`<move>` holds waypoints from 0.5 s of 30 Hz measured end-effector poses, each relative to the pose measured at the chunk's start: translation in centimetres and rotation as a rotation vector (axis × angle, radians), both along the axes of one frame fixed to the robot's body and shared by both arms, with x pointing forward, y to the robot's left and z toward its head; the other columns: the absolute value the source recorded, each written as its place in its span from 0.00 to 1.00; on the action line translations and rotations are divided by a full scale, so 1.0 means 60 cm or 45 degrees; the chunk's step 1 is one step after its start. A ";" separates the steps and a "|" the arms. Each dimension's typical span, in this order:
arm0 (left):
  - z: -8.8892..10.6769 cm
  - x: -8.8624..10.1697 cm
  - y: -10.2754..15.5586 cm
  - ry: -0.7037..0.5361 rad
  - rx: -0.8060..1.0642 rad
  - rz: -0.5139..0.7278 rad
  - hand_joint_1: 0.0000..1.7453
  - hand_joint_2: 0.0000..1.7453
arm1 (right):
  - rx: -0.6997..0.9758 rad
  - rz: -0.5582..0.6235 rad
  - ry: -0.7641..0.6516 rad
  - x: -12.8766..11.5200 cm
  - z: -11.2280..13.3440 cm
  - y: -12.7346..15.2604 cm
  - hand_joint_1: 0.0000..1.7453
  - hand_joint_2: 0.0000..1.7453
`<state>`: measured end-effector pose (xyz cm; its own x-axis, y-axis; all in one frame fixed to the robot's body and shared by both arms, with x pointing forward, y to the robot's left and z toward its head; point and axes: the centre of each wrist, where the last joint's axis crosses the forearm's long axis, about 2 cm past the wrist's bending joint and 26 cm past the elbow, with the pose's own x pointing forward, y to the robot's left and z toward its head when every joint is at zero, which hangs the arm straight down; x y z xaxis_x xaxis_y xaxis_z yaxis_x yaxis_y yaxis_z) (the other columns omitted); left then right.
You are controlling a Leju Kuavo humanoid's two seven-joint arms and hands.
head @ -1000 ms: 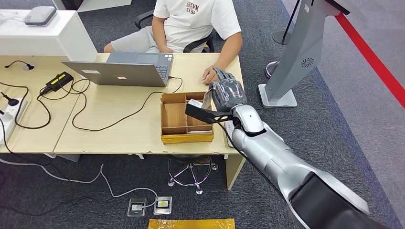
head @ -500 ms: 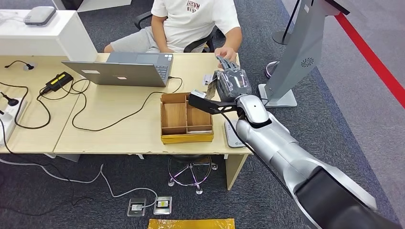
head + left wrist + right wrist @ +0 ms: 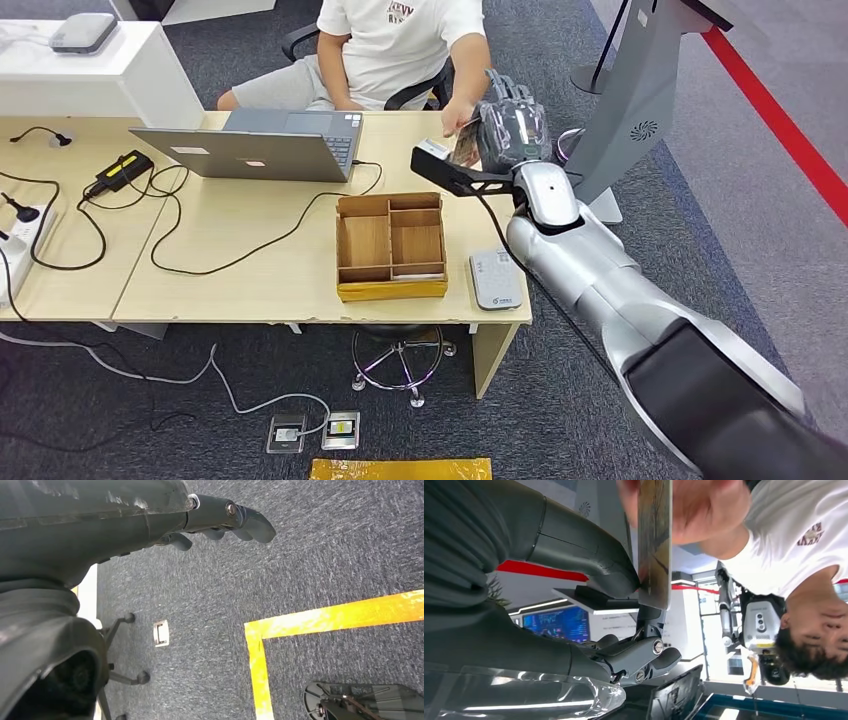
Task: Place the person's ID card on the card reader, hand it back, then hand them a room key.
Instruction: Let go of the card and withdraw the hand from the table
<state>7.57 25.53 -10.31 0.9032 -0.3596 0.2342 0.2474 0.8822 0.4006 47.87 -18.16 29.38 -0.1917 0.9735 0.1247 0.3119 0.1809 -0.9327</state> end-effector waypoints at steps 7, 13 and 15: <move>0.000 0.000 -0.001 0.004 -0.006 -0.022 0.00 0.00 | -0.017 -0.050 -0.020 0.004 0.002 -0.007 1.00 1.00; 0.000 0.000 -0.001 0.015 -0.007 -0.035 0.00 0.00 | -0.017 -0.096 -0.008 0.006 -0.004 -0.015 1.00 1.00; 0.000 -0.001 -0.001 0.018 -0.008 -0.040 0.00 0.00 | -0.020 -0.112 0.000 0.007 -0.007 -0.020 0.77 1.00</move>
<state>7.53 25.48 -10.32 0.8946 -0.3867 0.2239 0.2807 0.8763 0.3916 48.29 -19.36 28.95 -0.1056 0.9884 0.1091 0.3261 0.1381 -0.9352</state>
